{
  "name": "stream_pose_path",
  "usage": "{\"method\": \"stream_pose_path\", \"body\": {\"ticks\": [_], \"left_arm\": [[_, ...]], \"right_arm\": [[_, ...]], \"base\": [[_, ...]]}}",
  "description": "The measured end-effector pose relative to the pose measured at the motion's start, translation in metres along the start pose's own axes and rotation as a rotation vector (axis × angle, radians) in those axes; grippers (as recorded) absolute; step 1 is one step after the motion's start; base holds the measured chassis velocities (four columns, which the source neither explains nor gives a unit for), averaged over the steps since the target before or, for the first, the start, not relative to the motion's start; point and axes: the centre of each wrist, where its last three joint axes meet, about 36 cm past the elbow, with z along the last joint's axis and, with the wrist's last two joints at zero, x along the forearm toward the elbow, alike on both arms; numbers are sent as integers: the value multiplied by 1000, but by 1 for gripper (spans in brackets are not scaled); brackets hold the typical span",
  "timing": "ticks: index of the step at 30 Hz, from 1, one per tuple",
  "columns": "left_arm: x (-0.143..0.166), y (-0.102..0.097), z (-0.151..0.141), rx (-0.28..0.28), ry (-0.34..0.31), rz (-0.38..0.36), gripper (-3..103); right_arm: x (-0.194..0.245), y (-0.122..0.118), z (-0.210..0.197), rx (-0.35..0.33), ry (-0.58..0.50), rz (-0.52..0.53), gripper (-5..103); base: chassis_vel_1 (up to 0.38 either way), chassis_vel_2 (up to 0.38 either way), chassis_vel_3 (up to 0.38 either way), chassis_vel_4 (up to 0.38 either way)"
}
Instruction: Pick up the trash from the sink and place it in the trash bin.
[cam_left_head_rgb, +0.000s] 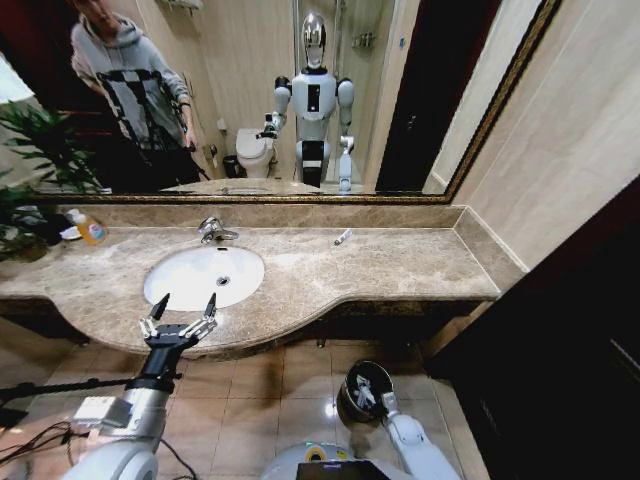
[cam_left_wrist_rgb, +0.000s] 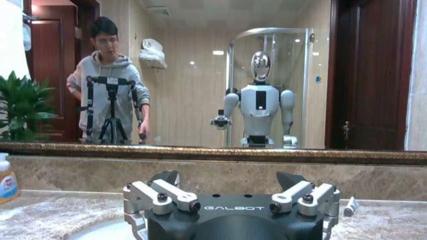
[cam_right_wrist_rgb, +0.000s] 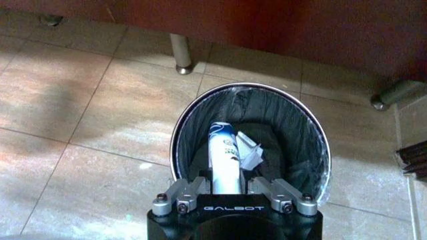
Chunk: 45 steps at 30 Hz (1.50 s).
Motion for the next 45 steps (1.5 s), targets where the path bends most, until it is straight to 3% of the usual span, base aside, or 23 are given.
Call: {"method": "stream_pose_path", "body": {"ticks": [12, 14, 16, 19, 23, 26, 28, 30, 36, 45], "left_arm": [[0, 0, 0, 0, 0, 0, 100], [0, 0, 0, 0, 0, 0, 100], [0, 0, 0, 0, 0, 0, 100], [0, 0, 0, 0, 0, 0, 100], [0, 0, 0, 0, 0, 0, 100], [0, 0, 0, 0, 0, 0, 100], [0, 0, 0, 0, 0, 0, 100], [0, 0, 0, 0, 0, 0, 100], [0, 0, 0, 0, 0, 0, 100], [0, 0, 0, 0, 0, 0, 100]], "right_arm": [[-28, -9, 18, -28, 51, 20, 22], [-29, -8, 20, -30, 52, 20, 33], [-30, -8, 22, -30, 53, 23, 33], [-31, -8, 28, -35, 40, 34, 49], [-31, -7, 33, -37, 20, 37, 60], [-28, -6, 40, -40, 19, 39, 77], [-27, -5, 42, -41, 16, 41, 77], [-25, -3, 47, -43, 5, 42, 83], [-19, 5, 59, -57, -18, 41, 84], [22, 35, 83, -149, -218, 5, 88]], "base": [[0, 0, 0, 0], [0, 0, 0, 0], [0, 0, 0, 0], [0, 0, 0, 0], [0, 0, 0, 0], [0, 0, 0, 0], [0, 0, 0, 0], [0, 0, 0, 0], [0, 0, 0, 0], [0, 0, 0, 0]]}}
